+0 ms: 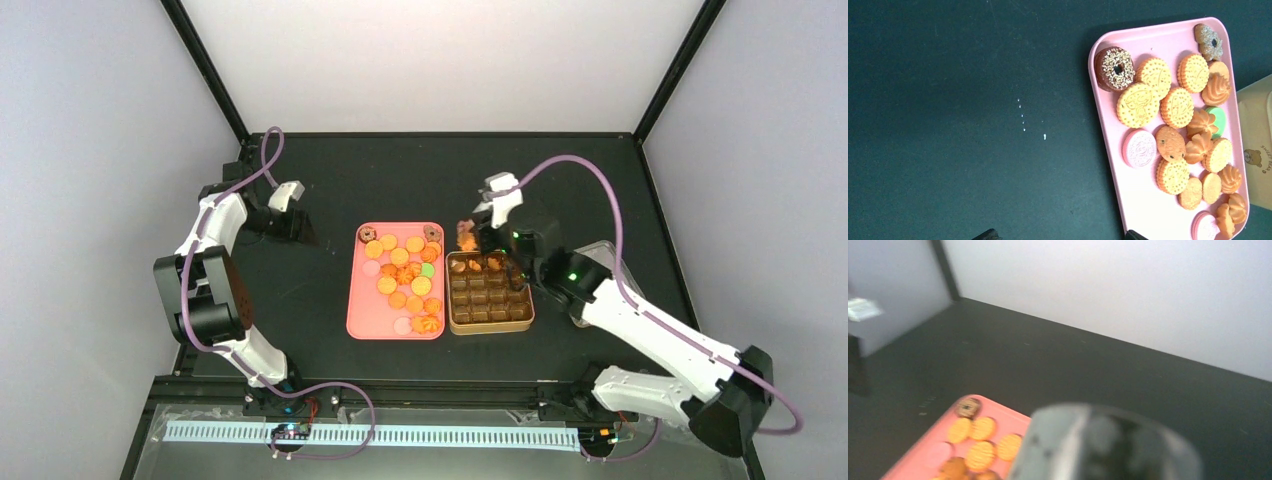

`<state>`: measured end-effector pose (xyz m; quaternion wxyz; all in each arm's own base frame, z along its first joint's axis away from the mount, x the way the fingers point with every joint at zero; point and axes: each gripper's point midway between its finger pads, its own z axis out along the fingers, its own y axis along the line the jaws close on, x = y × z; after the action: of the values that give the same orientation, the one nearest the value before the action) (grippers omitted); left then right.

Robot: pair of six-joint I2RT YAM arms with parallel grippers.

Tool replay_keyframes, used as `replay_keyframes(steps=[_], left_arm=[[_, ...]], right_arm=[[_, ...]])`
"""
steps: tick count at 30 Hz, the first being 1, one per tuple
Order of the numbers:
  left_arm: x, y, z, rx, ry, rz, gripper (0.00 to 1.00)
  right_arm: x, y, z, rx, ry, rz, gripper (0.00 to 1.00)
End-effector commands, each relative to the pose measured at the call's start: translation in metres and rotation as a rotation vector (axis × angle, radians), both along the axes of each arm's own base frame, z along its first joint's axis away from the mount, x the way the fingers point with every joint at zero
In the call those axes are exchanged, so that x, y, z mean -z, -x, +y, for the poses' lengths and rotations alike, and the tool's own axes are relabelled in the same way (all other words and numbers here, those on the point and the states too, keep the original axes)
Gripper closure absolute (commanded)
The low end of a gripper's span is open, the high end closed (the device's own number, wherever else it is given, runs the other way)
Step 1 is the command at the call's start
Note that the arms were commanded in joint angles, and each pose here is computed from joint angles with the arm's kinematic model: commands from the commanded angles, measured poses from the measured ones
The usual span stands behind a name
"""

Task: Pack the cookies
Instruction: Place the fake cookies in the empty pocket of the box.

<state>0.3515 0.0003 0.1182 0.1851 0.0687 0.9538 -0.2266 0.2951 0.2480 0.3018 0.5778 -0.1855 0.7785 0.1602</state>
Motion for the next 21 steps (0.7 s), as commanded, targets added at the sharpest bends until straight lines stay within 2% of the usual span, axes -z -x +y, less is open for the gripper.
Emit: replay_keyframes(steps=[1, 6, 13, 16, 21], left_arm=[[-0.009, -0.008, 0.000, -0.001, 0.030, -0.019, 0.34], [-0.006, -0.007, 0.000, 0.001, 0.030, -0.013, 0.34], [-0.004, -0.007, -0.001, 0.002, 0.032, -0.012, 0.34], [-0.005, -0.007, -0.001, 0.003, 0.033, -0.014, 0.34], [-0.004, -0.006, -0.001, 0.004, 0.034, -0.015, 0.34]], right_arm=[[0.013, -0.005, -0.066, 0.219, 0.026, 0.036, 0.88], [0.028, -0.003, -0.110, 0.364, 0.046, 0.062, 0.88], [0.038, -0.006, -0.125, 0.410, 0.045, 0.085, 0.85], [0.041, -0.008, -0.122, 0.401, 0.047, 0.091, 0.80], [0.044, -0.011, -0.116, 0.380, 0.047, 0.094, 0.65]])
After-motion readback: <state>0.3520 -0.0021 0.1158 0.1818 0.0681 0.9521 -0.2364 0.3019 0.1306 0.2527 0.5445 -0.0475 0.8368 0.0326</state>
